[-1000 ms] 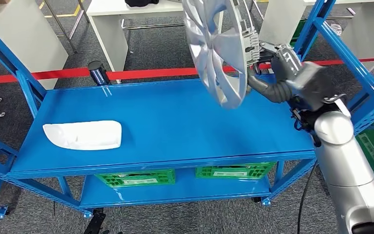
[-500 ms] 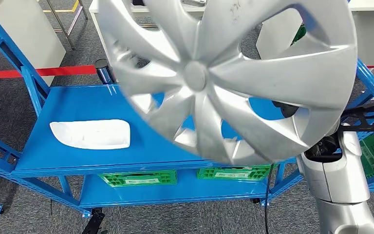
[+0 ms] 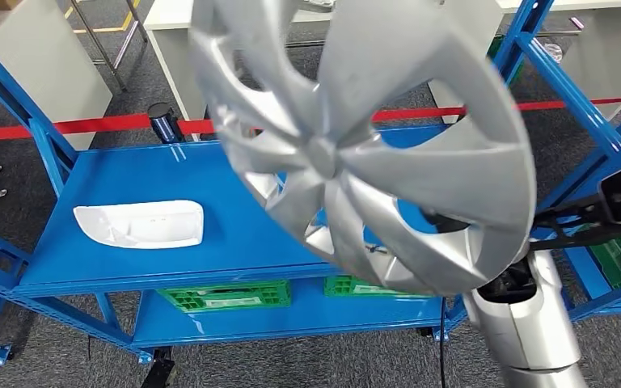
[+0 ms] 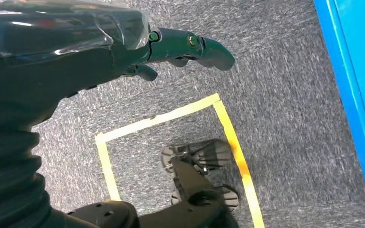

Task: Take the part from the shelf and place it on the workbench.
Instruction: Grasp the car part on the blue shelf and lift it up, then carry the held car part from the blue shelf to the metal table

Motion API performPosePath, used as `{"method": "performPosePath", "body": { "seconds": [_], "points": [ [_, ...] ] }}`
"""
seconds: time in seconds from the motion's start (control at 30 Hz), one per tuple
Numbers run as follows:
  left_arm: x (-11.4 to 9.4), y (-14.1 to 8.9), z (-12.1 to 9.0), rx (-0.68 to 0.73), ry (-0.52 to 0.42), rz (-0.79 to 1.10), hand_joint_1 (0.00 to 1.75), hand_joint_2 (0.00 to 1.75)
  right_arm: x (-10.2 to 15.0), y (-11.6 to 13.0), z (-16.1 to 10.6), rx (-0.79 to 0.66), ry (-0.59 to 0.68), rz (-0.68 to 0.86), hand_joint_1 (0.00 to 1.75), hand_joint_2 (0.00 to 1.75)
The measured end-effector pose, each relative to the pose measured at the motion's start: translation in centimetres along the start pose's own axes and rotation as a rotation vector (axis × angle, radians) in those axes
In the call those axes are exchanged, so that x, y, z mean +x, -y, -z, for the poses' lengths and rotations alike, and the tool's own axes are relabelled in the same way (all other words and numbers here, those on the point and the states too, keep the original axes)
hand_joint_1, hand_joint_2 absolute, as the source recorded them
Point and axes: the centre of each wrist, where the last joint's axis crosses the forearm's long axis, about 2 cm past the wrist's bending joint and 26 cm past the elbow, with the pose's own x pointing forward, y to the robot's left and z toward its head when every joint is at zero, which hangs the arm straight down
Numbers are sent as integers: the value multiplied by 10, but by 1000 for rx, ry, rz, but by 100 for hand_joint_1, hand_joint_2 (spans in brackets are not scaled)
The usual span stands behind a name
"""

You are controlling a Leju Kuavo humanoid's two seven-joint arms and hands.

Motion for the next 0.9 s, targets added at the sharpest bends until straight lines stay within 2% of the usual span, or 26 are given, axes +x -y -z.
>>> {"method": "performPosePath", "body": {
  "seconds": [0.17,0.5,0.9],
  "points": [
    [-4,-1,-1,-3,-8,1,0,175,-14,-11,-6,-2,-2,59,175,175],
    [-6,-2,-2,-1,-31,9,0,175,-20,-29,-9,100,75,159,175,175],
    [-11,-1,-4,-8,-52,14,0,175,-29,-47,-9,129,107,212,175,175]
  ]
}}
